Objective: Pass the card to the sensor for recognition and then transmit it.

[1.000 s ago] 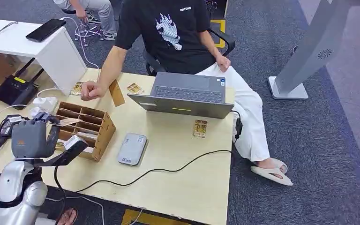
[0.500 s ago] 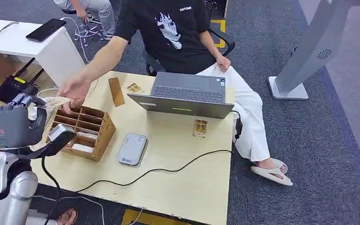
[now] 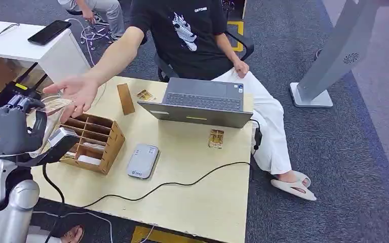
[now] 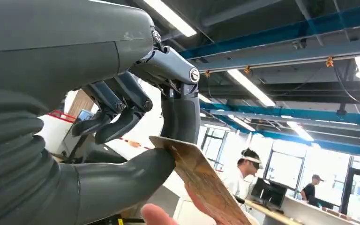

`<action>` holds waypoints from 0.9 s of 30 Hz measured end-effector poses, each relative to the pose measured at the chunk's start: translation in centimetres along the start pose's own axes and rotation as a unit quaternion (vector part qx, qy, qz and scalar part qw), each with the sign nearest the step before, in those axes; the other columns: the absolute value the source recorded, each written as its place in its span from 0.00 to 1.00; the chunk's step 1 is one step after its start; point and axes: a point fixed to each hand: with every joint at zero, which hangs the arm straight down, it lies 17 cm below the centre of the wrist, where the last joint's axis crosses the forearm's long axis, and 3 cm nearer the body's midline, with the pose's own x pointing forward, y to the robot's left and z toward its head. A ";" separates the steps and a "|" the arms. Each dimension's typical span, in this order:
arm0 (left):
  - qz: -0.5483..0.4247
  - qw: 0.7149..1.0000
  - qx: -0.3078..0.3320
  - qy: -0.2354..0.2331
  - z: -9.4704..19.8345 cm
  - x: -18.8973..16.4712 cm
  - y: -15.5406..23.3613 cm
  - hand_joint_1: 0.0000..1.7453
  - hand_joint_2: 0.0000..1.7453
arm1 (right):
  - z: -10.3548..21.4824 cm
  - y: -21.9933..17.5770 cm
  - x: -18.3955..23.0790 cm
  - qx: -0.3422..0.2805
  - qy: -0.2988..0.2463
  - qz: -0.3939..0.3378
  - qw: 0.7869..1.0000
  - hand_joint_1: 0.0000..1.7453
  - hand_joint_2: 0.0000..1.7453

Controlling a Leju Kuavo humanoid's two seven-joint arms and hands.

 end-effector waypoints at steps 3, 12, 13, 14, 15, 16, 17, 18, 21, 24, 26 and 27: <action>0.000 1.000 0.000 0.000 0.0 0.0 0.0 1.00 1.00 | 0.0 0.0 0.0 0.000 0.000 0.000 1.000 0.00 1.00; -0.004 1.000 0.010 -0.001 -1.0 0.1 0.6 1.00 1.00 | 0.0 0.0 0.0 0.000 0.001 0.001 1.000 0.00 1.00; -0.007 1.000 0.011 -0.002 -1.1 0.1 0.5 1.00 1.00 | 0.0 0.0 0.0 0.000 0.002 0.001 1.000 0.00 1.00; -0.009 1.000 0.011 -0.003 -1.1 0.1 0.5 0.00 1.00 | 0.0 0.0 0.0 0.000 0.003 0.001 1.000 0.00 1.00; -0.010 1.000 0.012 -0.002 -1.2 0.1 0.4 0.00 1.00 | 0.0 0.0 0.0 0.000 0.003 0.001 1.000 0.00 1.00; -0.011 1.000 0.012 -0.002 -1.2 0.1 0.4 0.00 1.00 | 0.0 0.0 0.1 0.000 0.002 0.001 1.000 0.00 1.00; -0.010 1.000 0.013 -0.002 -1.2 0.2 0.3 0.00 1.00 | 0.0 0.0 0.1 0.001 0.002 0.002 1.000 0.00 1.00; -0.007 1.000 0.015 -0.003 -1.3 0.3 0.3 0.00 1.00 | 0.0 0.1 0.1 0.003 0.001 0.003 1.000 0.00 1.00; 0.007 1.000 0.026 0.001 -1.7 0.7 0.2 0.00 1.00 | 0.1 0.3 0.3 0.010 0.001 0.004 1.000 0.00 1.00; 0.019 0.999 0.034 0.005 -1.8 1.1 0.1 0.00 1.00 | 0.1 0.4 0.2 0.011 0.004 0.005 1.000 0.00 1.00; 0.023 0.999 0.035 0.007 -1.8 1.3 0.1 0.00 1.00 | 0.1 0.4 0.2 0.011 0.004 0.005 1.000 0.00 1.00; 0.026 0.999 0.037 0.007 -1.8 1.3 0.1 0.00 1.00 | 0.1 0.4 0.2 0.011 0.004 0.005 1.000 0.00 1.00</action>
